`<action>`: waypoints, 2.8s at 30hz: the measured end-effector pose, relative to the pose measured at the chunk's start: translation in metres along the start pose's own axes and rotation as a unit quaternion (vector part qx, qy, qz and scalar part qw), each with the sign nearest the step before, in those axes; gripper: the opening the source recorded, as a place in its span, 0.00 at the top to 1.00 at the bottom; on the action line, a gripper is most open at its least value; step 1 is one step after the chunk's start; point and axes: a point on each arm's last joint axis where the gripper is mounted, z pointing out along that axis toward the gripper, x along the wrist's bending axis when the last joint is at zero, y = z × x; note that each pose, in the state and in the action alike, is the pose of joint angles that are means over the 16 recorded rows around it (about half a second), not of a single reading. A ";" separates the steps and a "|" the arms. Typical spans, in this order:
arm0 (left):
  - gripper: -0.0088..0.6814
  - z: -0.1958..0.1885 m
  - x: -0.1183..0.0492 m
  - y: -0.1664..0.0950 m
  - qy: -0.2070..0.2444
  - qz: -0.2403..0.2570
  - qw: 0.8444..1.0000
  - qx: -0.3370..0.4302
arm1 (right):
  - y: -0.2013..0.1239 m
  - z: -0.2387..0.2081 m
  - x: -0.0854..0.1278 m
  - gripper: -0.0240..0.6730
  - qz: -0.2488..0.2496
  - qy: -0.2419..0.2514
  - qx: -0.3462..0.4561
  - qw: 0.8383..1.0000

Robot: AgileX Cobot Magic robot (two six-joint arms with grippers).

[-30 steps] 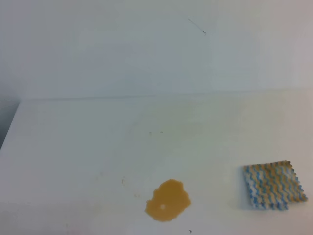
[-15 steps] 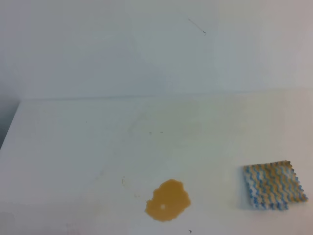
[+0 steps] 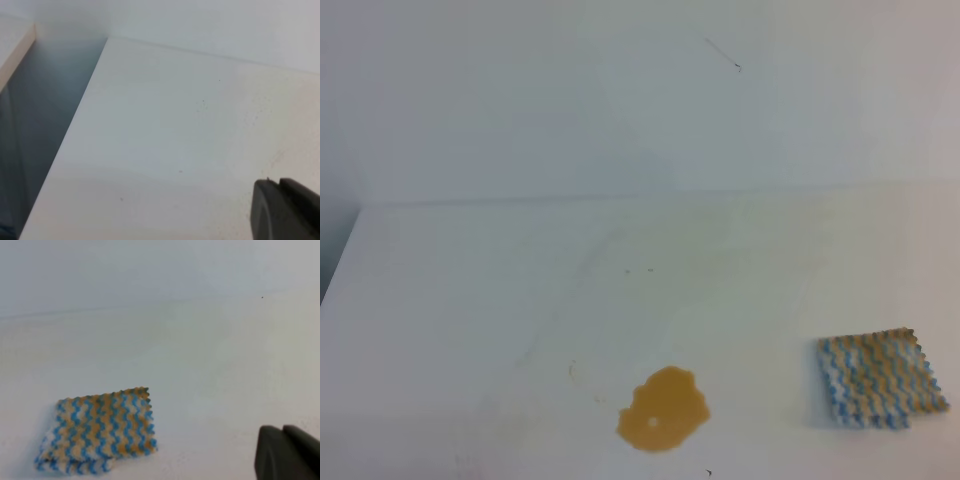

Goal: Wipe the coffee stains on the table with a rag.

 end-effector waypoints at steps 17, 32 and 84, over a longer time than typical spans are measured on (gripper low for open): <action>0.99 0.000 0.000 0.000 0.000 0.000 1.000 0.000 | 0.007 0.000 0.001 0.97 -0.002 0.004 -0.037 0.999; 0.99 0.000 0.000 0.000 0.000 0.000 1.000 0.000 | 0.068 -0.030 0.007 0.97 0.006 0.045 -0.406 0.913; 0.99 0.000 0.000 0.000 0.000 0.001 1.000 0.000 | 0.037 0.221 0.086 0.36 -0.191 0.272 0.362 0.871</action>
